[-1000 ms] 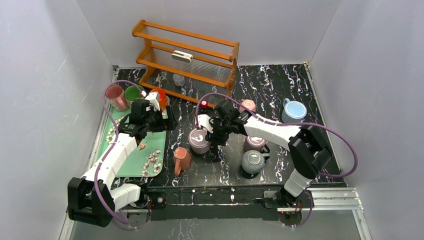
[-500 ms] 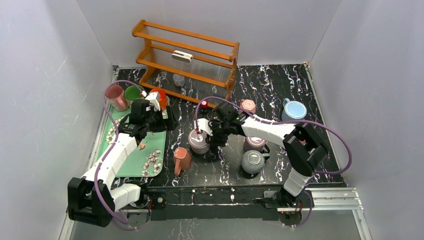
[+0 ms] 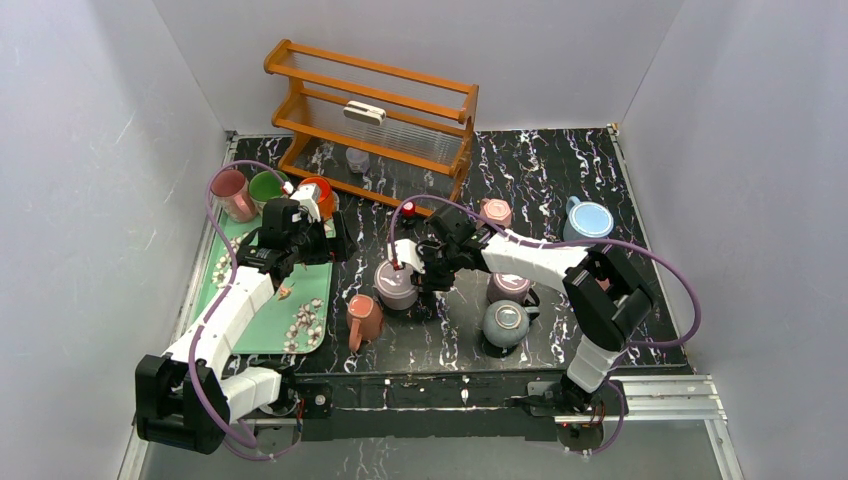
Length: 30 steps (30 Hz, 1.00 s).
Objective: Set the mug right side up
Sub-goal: Turn over the cup at the center of the board.
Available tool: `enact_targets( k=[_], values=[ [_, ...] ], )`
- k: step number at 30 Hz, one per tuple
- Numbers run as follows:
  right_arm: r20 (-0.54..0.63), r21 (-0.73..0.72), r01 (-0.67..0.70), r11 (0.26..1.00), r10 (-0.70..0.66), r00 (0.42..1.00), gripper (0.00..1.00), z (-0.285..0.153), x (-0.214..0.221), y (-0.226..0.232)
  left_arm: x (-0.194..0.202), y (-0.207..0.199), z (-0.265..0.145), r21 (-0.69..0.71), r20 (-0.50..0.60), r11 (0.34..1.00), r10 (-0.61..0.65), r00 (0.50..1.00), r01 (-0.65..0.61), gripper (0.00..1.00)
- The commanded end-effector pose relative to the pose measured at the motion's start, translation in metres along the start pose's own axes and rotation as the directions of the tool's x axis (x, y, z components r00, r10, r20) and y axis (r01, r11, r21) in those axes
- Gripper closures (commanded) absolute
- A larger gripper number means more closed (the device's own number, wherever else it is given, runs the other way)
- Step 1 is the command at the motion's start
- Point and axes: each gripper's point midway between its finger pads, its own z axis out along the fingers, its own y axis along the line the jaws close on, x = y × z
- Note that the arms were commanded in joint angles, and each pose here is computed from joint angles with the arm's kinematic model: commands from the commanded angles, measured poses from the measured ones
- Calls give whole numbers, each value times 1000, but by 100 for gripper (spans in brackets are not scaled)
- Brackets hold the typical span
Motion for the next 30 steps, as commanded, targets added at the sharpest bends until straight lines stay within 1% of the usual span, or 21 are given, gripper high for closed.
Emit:
enact_targets(
  k=[1, 7, 10, 12, 15, 18, 22, 25, 28, 30],
  values=[
    [27, -2, -29, 1000, 29, 999, 56, 4, -9, -4, 2, -5, -6, 22, 3, 1000, 16, 1000, -16, 2],
    [48, 13, -92, 996, 91, 995, 50, 6, -11, -4, 2, -5, -7, 23, 6, 1000, 14, 1000, -14, 2],
    [45, 18, -113, 993, 112, 993, 49, 6, -11, -5, 1, -5, -7, 24, 8, 1000, 13, 1000, -14, 2],
    [53, 11, -125, 992, 124, 991, 51, 6, -12, -3, 2, -6, -7, 26, 6, 1000, 12, 1000, -12, 2],
    [68, 18, -135, 991, 134, 989, 58, 6, -15, -4, 1, -6, -7, 30, 8, 999, 12, 1000, -12, 2],
    [78, 24, -139, 990, 137, 987, 70, 6, -16, -5, 1, -6, -7, 29, 10, 999, 12, 1000, -12, 2],
    [90, 15, -144, 989, 142, 986, 88, 7, -17, -2, 0, -6, -8, 29, 15, 999, 14, 1000, -14, 2],
    [101, 22, -145, 989, 142, 985, 98, 5, -17, 1, 1, -6, -9, 29, 14, 999, 14, 1000, -15, 2],
    [137, 60, -136, 989, 127, 982, 99, -2, -20, -1, 1, -7, -8, 32, 14, 999, 14, 1000, -15, 2],
    [186, 93, -135, 986, 116, 976, 99, -11, -25, 1, 2, -6, -7, 30, 8, 999, 13, 1000, -13, 2]
  ],
)
